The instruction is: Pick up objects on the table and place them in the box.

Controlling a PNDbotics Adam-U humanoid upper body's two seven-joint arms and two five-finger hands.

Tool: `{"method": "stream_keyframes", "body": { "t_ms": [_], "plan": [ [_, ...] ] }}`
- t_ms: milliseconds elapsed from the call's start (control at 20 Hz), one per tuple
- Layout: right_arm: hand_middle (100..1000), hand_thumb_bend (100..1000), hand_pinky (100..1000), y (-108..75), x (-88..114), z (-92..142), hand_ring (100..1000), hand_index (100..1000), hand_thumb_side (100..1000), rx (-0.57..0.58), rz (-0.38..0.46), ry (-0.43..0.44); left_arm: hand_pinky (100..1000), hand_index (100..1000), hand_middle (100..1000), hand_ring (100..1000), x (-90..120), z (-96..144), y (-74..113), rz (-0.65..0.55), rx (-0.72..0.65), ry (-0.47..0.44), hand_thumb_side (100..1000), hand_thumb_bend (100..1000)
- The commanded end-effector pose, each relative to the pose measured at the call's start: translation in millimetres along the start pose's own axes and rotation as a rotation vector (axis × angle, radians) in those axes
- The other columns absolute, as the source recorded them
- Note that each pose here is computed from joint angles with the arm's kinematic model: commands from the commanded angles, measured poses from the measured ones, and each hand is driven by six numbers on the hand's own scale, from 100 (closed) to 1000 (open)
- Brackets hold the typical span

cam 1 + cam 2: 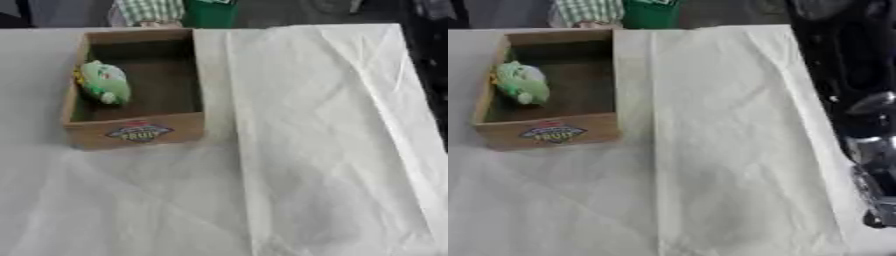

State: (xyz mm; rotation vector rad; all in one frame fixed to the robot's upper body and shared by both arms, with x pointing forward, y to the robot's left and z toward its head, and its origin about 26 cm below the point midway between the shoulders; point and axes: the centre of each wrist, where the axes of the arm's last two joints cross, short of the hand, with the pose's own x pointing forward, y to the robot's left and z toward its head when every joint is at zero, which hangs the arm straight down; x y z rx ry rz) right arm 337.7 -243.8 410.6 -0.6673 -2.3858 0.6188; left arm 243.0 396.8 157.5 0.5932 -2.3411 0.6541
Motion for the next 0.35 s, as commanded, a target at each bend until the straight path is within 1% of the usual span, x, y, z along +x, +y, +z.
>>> {"method": "stream_keyframes", "body": {
  "t_ms": [50,200,350],
  "plan": [
    [594,100,827,-30.8,22.3,18.8,649,837,357,-0.144,-0.029,-0.070,776,685,500,496,7.9,-7.2,2.0,-0.016,-0.005,-0.039,613,103],
    [600,100,825,-36.0,21.2,39.7,647,840,367,-0.214,-0.078,-0.058,776,685,500,497,7.7,-6.8,2.4,-0.017,-0.002,-0.040,613,104],
    [600,100,825,-36.0,24.5,46.6,647,840,367,-0.235,-0.104,-0.053,776,685,500,497,7.7,-6.7,2.3,-0.017,-0.003,-0.040,613,104]
  ]
}}
